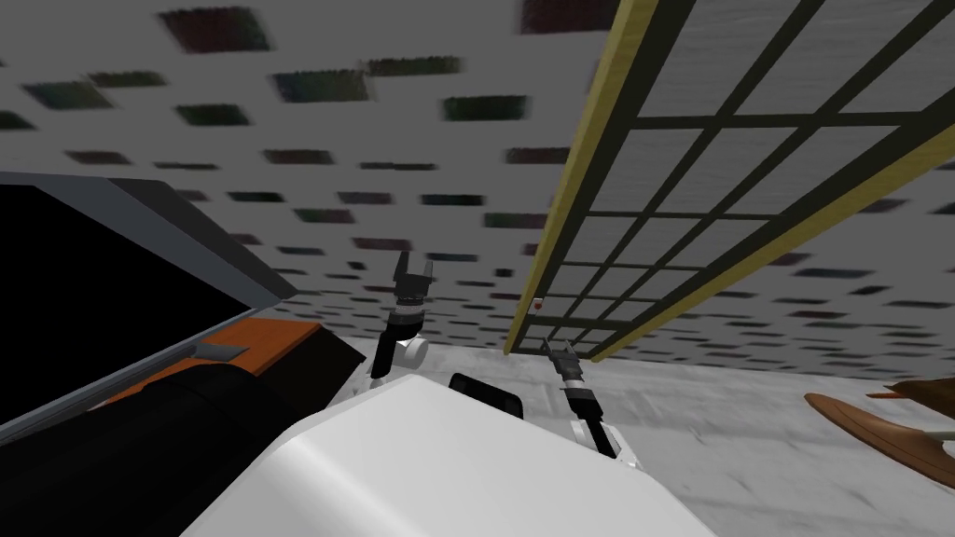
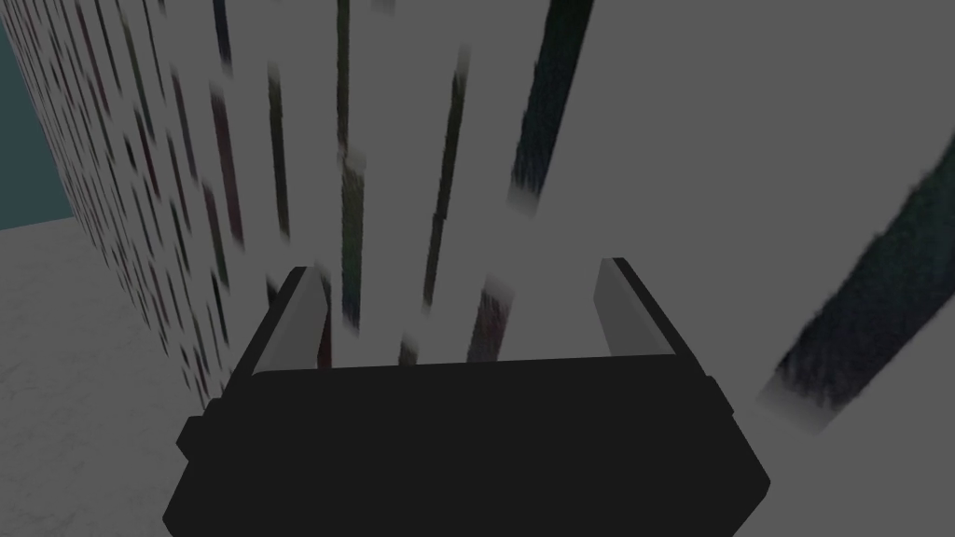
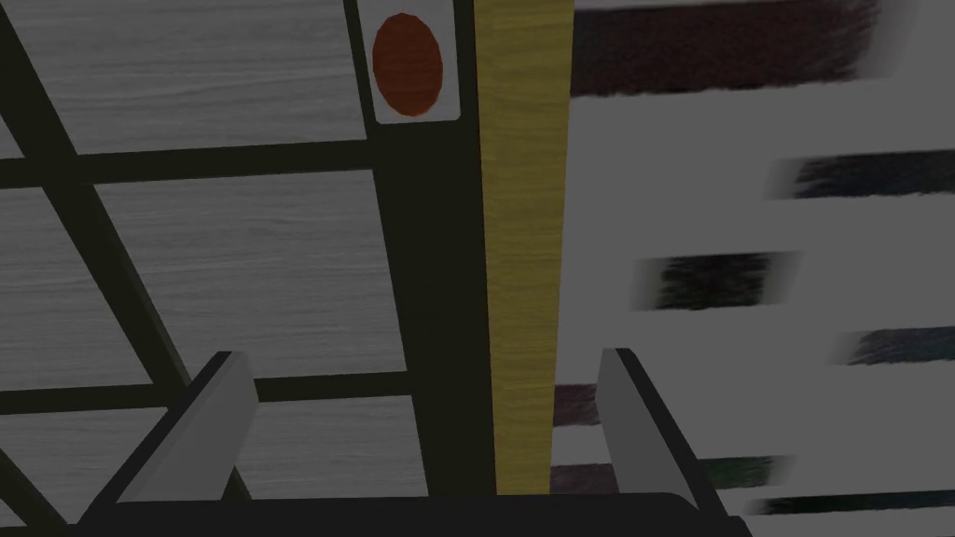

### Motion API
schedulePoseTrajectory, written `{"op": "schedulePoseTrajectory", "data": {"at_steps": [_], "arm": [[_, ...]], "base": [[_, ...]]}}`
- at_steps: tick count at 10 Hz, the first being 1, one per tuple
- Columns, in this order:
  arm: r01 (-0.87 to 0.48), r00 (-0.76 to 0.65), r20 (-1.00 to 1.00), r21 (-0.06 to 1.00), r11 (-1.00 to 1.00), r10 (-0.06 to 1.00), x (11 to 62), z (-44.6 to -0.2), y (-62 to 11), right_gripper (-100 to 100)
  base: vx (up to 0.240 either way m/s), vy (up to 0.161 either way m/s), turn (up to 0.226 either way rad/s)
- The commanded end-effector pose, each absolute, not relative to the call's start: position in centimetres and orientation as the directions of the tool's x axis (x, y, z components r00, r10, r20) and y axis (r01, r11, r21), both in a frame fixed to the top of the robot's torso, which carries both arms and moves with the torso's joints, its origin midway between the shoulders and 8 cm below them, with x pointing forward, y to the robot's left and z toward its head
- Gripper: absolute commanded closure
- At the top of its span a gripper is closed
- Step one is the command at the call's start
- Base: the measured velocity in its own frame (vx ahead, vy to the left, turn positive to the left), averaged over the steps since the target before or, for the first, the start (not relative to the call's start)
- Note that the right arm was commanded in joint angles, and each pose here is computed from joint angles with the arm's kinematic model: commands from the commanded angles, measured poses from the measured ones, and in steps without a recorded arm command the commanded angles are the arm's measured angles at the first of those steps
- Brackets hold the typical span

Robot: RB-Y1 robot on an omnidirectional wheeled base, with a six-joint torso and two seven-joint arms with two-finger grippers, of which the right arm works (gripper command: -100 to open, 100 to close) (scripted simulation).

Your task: Pull the door open

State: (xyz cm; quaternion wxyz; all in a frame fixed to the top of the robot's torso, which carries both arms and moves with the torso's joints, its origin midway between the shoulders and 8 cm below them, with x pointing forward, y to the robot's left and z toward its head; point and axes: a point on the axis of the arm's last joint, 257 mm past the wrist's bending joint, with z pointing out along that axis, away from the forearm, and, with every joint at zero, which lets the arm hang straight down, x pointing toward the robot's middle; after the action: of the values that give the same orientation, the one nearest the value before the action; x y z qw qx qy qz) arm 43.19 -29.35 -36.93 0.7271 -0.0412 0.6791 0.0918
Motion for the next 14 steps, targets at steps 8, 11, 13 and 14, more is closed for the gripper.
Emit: {"op": "schedulePoseTrajectory", "data": {"at_steps": [8,11,13,14], "arm": [[-0.157,0.004,-1.0,0.008,0.988,0.009,41.7,-39.8,-31.3,-100],[-0.125,0.002,-1.0,0.01,0.992,0.01,41.0,-40.0,-33.1,-100],[-0.09,0.001,-1.0,0.01,0.996,0.01,40.2,-40.1,-35.0,-100],[-0.067,0.001,-1.0,0.01,0.998,0.01,39.6,-40.1,-36.3,-100]], "base": [[0.118,0.0,0.044],[0.107,0.053,0.108],[0.149,0.035,0.184],[0.216,0.041,0.252]]}}
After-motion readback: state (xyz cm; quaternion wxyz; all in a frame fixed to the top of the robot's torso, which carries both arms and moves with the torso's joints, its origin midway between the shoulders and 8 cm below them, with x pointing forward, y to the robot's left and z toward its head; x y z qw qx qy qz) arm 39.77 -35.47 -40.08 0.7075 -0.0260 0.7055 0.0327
